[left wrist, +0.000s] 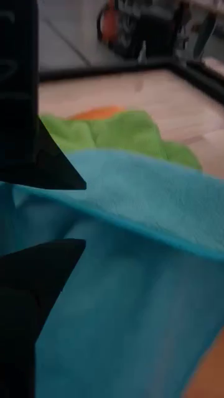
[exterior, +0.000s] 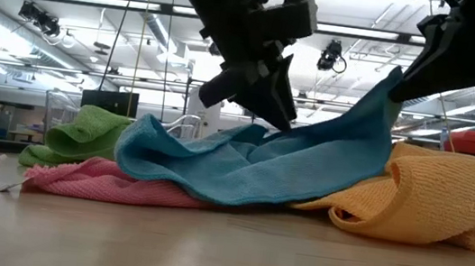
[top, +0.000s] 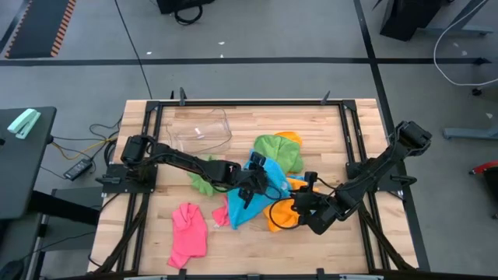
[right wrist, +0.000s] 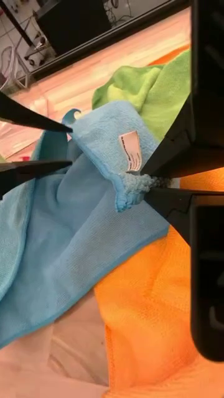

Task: Fold microfiber towels
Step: Fold the left blue microfiber towel

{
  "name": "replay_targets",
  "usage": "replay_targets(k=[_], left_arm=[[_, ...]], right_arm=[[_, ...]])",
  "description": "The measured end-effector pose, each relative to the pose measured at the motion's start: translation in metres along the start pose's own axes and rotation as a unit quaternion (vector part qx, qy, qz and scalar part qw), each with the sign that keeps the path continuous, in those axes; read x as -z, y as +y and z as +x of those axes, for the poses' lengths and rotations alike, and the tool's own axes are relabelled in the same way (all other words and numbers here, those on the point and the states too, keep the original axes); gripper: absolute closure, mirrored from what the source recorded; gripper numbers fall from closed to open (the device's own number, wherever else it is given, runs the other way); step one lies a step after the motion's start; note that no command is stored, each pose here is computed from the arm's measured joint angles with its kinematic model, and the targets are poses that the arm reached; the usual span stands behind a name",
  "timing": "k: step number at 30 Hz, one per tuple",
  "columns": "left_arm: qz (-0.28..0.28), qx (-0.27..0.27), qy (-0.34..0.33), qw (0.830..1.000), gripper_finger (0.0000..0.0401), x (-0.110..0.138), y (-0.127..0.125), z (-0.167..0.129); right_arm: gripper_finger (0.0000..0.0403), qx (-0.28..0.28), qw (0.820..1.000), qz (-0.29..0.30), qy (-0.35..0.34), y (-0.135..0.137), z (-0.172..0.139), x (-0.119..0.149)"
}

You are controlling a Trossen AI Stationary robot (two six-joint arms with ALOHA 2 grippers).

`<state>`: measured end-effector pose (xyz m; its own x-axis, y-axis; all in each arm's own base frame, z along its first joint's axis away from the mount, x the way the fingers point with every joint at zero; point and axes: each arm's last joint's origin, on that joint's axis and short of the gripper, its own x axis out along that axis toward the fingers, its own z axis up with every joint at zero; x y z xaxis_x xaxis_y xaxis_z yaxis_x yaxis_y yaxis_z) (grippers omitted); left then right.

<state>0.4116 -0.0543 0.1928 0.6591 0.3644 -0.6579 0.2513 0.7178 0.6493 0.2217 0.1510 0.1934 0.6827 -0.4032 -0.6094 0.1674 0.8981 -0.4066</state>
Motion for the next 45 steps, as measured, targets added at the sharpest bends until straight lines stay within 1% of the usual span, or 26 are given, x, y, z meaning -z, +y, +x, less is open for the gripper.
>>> replay_targets(k=[7, 12, 15, 18, 20, 23, 24, 27, 31, 36, 39, 42, 45], left_arm=[[0.013, -0.003, 0.036, 0.999, 0.0235, 0.013, 0.005, 0.015], [0.004, -0.028, 0.060, 0.998, 0.0245, 0.021, 0.013, 0.025], [0.001, -0.032, 0.063, 0.998, 0.0264, 0.023, 0.017, 0.027], [0.017, -0.030, 0.065, 0.997, 0.0291, 0.024, 0.017, 0.027], [0.030, -0.024, 0.066, 0.997, 0.0317, 0.025, 0.016, 0.029], [0.045, -0.019, 0.064, 0.997, 0.0375, 0.023, 0.012, 0.029], [0.047, -0.021, 0.059, 0.997, 0.0386, 0.021, 0.011, 0.028], [0.055, -0.024, 0.053, 0.997, 0.0385, 0.017, 0.008, 0.024], [0.044, -0.054, 0.062, 0.996, 0.0392, 0.009, 0.011, 0.013], [-0.003, -0.080, 0.029, 0.996, 0.0386, -0.010, 0.022, -0.006], [-0.005, -0.092, 0.028, 0.995, 0.0386, -0.019, 0.022, -0.020], [0.002, -0.087, 0.035, 0.996, 0.0393, -0.026, 0.017, -0.029], [0.000, -0.085, 0.030, 0.996, 0.0391, -0.031, 0.011, -0.035]], right_arm=[[0.0361, -0.002, 1.000, 0.003, -0.003, 0.001, 0.000, -0.001], [0.0361, -0.005, 1.000, 0.006, -0.005, 0.001, 0.000, -0.001], [0.0361, -0.006, 1.000, 0.006, -0.006, 0.001, 0.000, -0.002], [0.0361, -0.006, 1.000, 0.006, -0.006, 0.001, 0.000, -0.002], [0.0361, -0.006, 1.000, 0.006, -0.006, 0.001, 0.000, -0.002], [0.0361, -0.006, 1.000, 0.009, -0.006, 0.001, 0.000, -0.002], [0.0361, -0.007, 1.000, 0.011, -0.005, 0.001, 0.000, -0.002], [0.0361, -0.009, 1.000, 0.011, -0.004, 0.001, 0.000, -0.002], [0.0359, -0.008, 1.000, 0.010, -0.003, 0.000, -0.001, -0.004], [0.0330, -0.015, 1.000, 0.015, -0.017, 0.000, -0.009, -0.022], [0.0304, -0.016, 1.000, 0.014, -0.011, -0.003, -0.017, -0.032], [0.0279, -0.020, 1.000, 0.017, -0.003, -0.005, -0.023, -0.037], [0.0261, -0.030, 0.999, 0.016, -0.005, -0.003, -0.029, -0.040]])
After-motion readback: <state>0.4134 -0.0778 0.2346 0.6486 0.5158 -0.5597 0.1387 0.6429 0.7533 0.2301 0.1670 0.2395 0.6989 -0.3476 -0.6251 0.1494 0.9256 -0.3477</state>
